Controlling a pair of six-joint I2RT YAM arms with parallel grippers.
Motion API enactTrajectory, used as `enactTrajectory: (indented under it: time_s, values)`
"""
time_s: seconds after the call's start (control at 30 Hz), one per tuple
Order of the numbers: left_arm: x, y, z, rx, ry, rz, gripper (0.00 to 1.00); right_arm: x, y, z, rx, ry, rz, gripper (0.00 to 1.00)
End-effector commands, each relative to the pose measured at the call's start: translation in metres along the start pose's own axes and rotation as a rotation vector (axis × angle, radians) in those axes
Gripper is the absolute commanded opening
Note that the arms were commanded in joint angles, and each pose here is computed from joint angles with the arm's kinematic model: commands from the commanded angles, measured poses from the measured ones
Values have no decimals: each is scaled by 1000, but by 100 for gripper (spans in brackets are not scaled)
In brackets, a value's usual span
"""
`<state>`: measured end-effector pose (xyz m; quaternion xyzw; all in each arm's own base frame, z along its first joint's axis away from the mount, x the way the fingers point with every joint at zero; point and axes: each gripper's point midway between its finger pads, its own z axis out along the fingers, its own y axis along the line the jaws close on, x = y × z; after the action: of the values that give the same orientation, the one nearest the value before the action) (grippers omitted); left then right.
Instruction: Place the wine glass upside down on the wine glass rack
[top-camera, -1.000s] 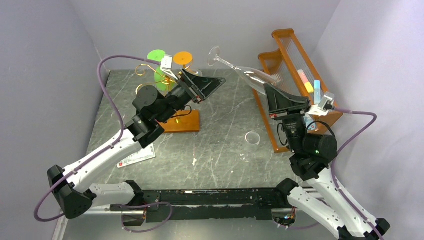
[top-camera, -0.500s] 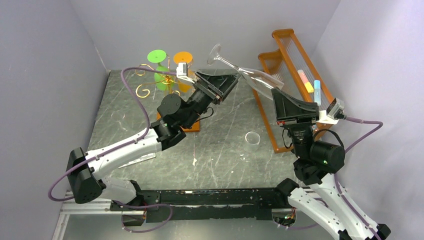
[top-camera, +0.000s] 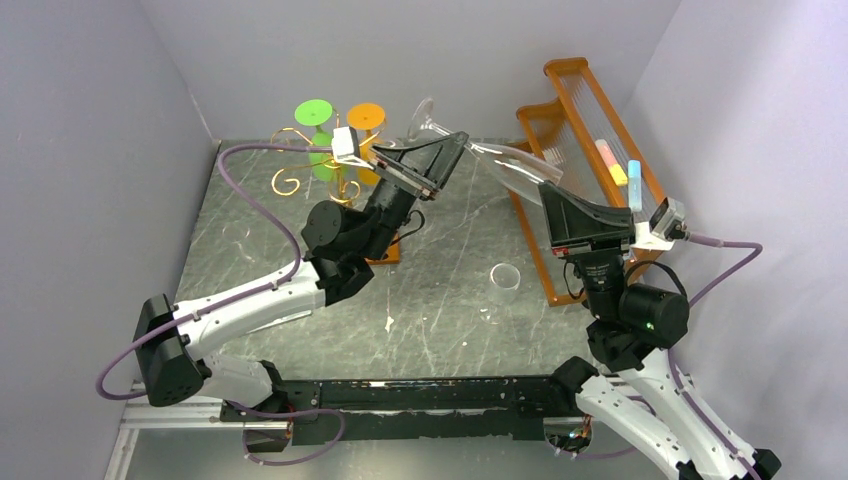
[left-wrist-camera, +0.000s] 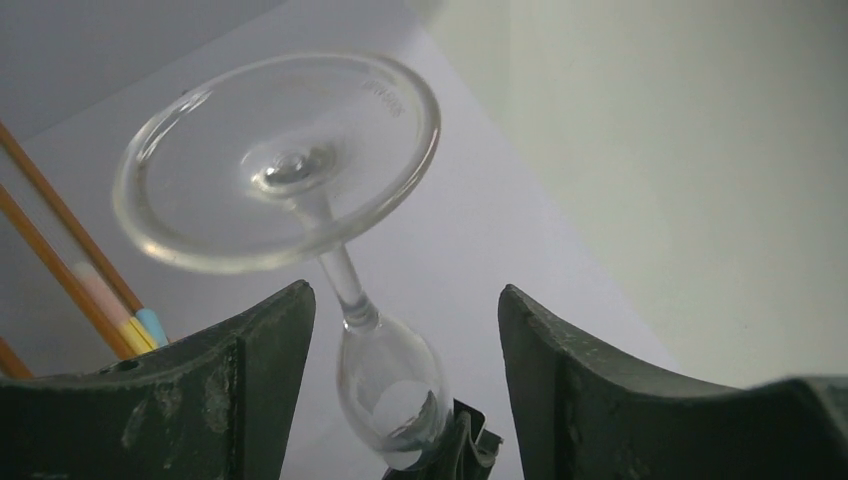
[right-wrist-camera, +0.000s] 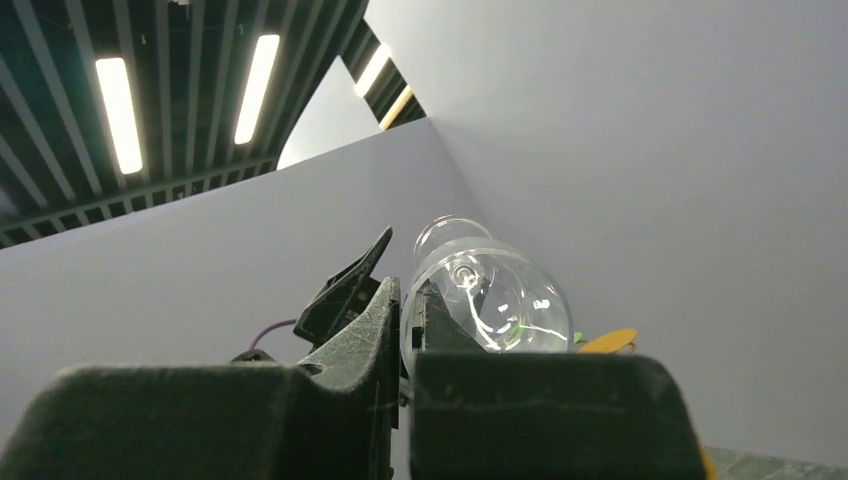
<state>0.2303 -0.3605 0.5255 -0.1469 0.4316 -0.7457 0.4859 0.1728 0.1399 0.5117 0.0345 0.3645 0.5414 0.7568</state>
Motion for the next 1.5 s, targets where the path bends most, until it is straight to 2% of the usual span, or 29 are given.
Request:
enactTrajectory:
  time_s: [0.0,0.1,0.17,0.33,0.4,0.43,0.47,0.5,0.53,0.57,0.67,0.9,1.03,1.13,1.23,1.3,1.47]
  values:
    - [-19,-20,7,46,-109,49,69,-1,10,-8,-51,10,-1,0]
    - [-28,-21,4,66,-160,50,50,4,7,-13,-44,28,4,0]
    - [-31,-20,2,62,-180,52,40,8,4,-16,-36,39,9,0]
    - [-37,-17,-3,57,-212,73,26,21,5,-23,-51,93,41,0]
    - [-38,-20,-5,76,-219,100,7,27,3,-26,-44,122,51,0]
    - [-39,-26,-6,106,-216,130,5,30,1,-28,-32,135,56,3]
    - [-35,-36,-8,148,-189,176,5,32,-2,-30,-16,145,58,15]
    - [-33,-44,-8,169,-164,217,5,34,-6,-33,12,156,64,34]
    - [-30,-48,-9,177,-133,268,5,35,-10,-36,41,165,77,50]
    - [-27,-52,-10,180,-100,321,5,36,-13,-39,61,176,75,60]
    - [-18,-50,-15,156,5,471,5,40,-15,-49,88,230,55,72]
    - [3,-25,-39,76,271,754,5,50,-22,-74,137,389,-79,85]
    - [28,-10,-54,85,489,857,5,72,-20,-76,84,583,-189,85]
    - [47,-7,-66,134,617,853,5,97,-5,-74,-59,715,-193,85]
    - [65,-7,-76,192,723,834,5,120,26,-80,-299,821,-118,81]
    - [74,-9,-85,237,776,814,5,125,40,-80,-395,837,-57,78]
    - [86,-7,-108,309,848,772,5,130,41,-77,-406,810,-4,74]
